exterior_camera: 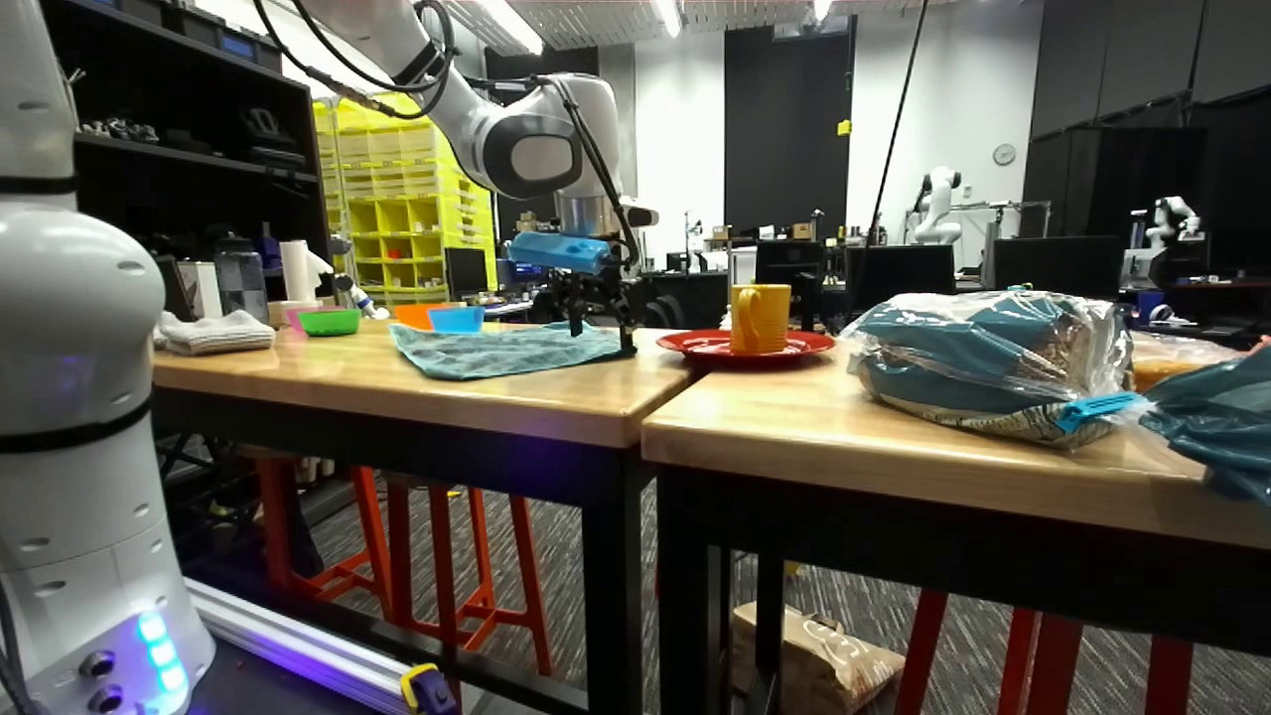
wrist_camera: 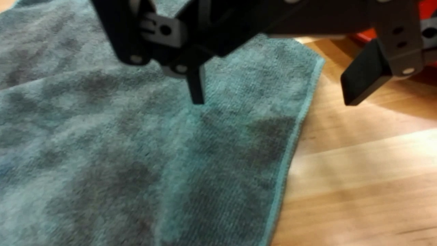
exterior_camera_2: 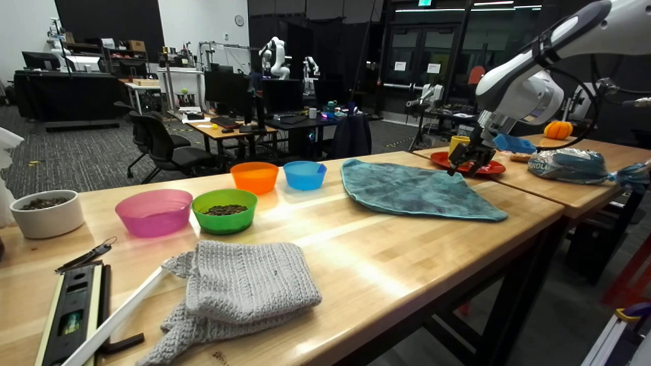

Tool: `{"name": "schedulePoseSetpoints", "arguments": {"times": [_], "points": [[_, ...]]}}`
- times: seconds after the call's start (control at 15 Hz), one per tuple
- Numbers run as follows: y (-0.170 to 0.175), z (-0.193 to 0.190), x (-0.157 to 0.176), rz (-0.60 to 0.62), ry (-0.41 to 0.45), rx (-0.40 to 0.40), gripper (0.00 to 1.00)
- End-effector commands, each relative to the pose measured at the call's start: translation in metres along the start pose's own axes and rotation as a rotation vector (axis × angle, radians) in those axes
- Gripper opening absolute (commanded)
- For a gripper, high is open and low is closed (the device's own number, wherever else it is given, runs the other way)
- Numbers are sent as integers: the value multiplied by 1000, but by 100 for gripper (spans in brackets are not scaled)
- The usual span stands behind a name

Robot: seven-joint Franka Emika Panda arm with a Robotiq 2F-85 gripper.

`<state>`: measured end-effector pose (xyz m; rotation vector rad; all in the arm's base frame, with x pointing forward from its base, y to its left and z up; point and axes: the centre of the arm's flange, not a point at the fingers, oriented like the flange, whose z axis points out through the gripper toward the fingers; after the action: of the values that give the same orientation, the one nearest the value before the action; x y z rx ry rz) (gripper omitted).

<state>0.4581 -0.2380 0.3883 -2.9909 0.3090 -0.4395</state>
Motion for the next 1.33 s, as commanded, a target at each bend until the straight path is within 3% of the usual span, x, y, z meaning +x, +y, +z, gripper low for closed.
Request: {"name": "schedulePoseSetpoints", "arguments": {"times": [0.0,1.0,1.07,1.2,1.27], "points": [[7,7,14,34,12,7,100],[15,22,28,205,37,121,99],[16,21,30,214,42,129,95],[16,20,32,227,49,143,72],[16,19,32,233,53,147,67]]}}
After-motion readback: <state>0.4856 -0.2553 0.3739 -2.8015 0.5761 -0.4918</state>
